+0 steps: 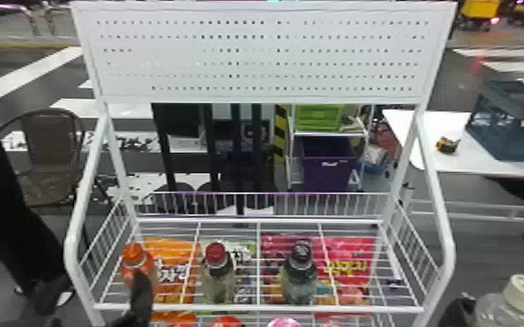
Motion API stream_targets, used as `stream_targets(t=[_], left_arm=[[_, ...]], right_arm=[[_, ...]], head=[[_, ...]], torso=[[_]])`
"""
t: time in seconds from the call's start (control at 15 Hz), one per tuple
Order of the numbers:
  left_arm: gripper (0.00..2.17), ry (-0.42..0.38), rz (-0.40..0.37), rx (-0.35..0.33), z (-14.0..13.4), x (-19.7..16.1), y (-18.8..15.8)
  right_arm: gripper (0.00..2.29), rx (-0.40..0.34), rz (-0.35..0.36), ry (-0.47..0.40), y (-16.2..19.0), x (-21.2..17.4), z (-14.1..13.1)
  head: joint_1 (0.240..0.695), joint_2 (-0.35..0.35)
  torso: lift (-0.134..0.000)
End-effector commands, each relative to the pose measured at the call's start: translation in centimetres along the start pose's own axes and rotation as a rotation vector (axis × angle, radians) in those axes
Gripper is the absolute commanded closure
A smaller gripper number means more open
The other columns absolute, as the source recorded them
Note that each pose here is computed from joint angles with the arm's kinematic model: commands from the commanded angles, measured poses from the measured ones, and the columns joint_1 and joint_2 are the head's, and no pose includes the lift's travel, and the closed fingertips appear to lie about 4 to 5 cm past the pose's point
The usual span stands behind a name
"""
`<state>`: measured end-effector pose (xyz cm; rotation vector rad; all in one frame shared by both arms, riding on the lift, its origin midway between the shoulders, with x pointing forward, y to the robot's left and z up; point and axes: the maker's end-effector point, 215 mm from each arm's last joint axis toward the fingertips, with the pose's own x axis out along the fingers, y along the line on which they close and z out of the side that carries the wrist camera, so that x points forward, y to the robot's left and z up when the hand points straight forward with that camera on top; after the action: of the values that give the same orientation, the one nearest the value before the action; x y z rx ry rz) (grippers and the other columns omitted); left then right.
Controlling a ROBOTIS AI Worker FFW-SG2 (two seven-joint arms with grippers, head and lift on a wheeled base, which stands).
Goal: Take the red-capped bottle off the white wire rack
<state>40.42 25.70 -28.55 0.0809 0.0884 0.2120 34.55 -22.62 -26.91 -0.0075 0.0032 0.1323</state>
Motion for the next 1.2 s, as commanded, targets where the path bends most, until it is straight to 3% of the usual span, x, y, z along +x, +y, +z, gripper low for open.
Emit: stream_targets(t=[0.0,0.27,0.6,0.87,1.13], left_arm=[[0.08,0.005,-0.054,-0.016,-3.0,-0.8,-3.7],[0.09,-0.002,-0.132,-0.043,-8.1,-1.9,-10.3],[0.09,0.016,-0.191,-0.066,-12.1,-0.2,-15.7],[0.09,0.019,-0.204,-0.051,-13.6,2.7,-17.9],[0.09,0.025,-0.182,-0.048,-14.4,5.4,-17.5]], right_arm=[[0.84,0.002,0.0,0.0,0.0,0.0,-0.1],[0.84,0.002,0.0,0.0,0.0,0.0,-0.2],[0.84,0.003,-0.001,-0.008,0.0,-0.1,-0.2],[0.84,0.005,-0.002,-0.016,-0.1,-0.2,0.1],[0.84,0.004,-0.001,-0.017,-0.1,-0.3,0.0]], head=[[0.499,0.0],[0.499,0.0],[0.499,0.0],[0.499,0.0],[0.499,0.0]], torso=[[0.0],[0.0],[0.0],[0.0],[0.0]])
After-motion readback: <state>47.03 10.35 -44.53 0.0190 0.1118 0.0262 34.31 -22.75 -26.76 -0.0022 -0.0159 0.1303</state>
